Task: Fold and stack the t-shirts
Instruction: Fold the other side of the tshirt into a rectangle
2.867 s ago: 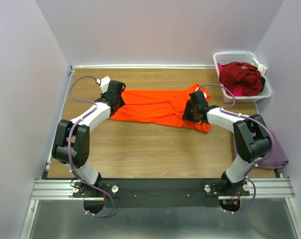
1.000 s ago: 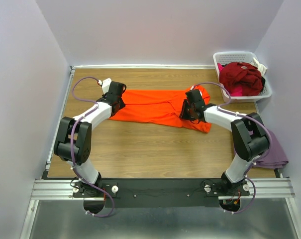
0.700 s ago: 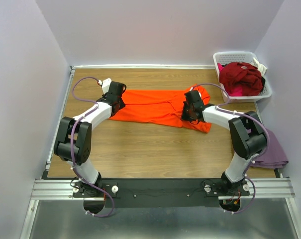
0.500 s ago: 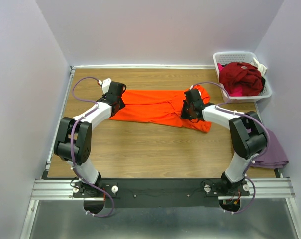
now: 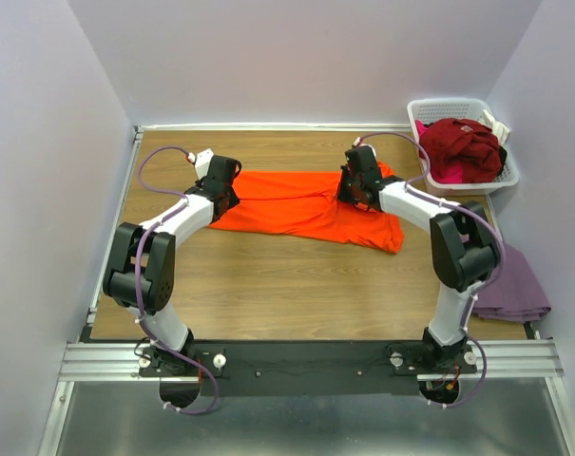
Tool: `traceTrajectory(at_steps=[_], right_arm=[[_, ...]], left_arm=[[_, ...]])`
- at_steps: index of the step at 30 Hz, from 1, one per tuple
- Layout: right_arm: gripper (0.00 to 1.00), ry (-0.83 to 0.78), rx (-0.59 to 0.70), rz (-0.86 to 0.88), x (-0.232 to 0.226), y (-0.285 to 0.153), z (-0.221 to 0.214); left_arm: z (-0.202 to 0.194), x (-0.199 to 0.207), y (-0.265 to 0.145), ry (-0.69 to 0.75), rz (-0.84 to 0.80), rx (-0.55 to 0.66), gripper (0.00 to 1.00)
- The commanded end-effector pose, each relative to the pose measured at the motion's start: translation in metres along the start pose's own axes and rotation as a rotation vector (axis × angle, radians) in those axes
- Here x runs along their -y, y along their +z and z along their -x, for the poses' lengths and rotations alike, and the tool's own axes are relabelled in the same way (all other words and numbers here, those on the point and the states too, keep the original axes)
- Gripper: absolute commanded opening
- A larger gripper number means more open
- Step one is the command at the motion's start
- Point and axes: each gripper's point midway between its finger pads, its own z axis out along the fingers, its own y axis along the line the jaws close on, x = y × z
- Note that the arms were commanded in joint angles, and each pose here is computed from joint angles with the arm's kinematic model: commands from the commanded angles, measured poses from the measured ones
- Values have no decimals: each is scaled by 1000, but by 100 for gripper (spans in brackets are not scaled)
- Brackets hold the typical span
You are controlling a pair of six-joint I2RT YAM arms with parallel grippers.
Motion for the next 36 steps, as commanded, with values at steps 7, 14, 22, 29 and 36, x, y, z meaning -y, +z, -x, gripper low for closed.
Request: traceTrajectory(at_steps=[7,14,22,29,36], right_arm=[[14,-111,-6,-91,0,57,17],[50,-138,30,-170,12,45,32],[53,-111,47,-183,23,-9,27],[53,-61,-28,-171,45,-47,-24],[52,-30,-103,-236,78,-64,-78]], left_arm=[[3,8,3,29,-11,-5,44],[1,7,3,36,-8,-9,44],[0,5,4,36,-2,-7,44],[-9,-4,5,30,25,-20,44],[-40,-31,14,20,118,-85,44]])
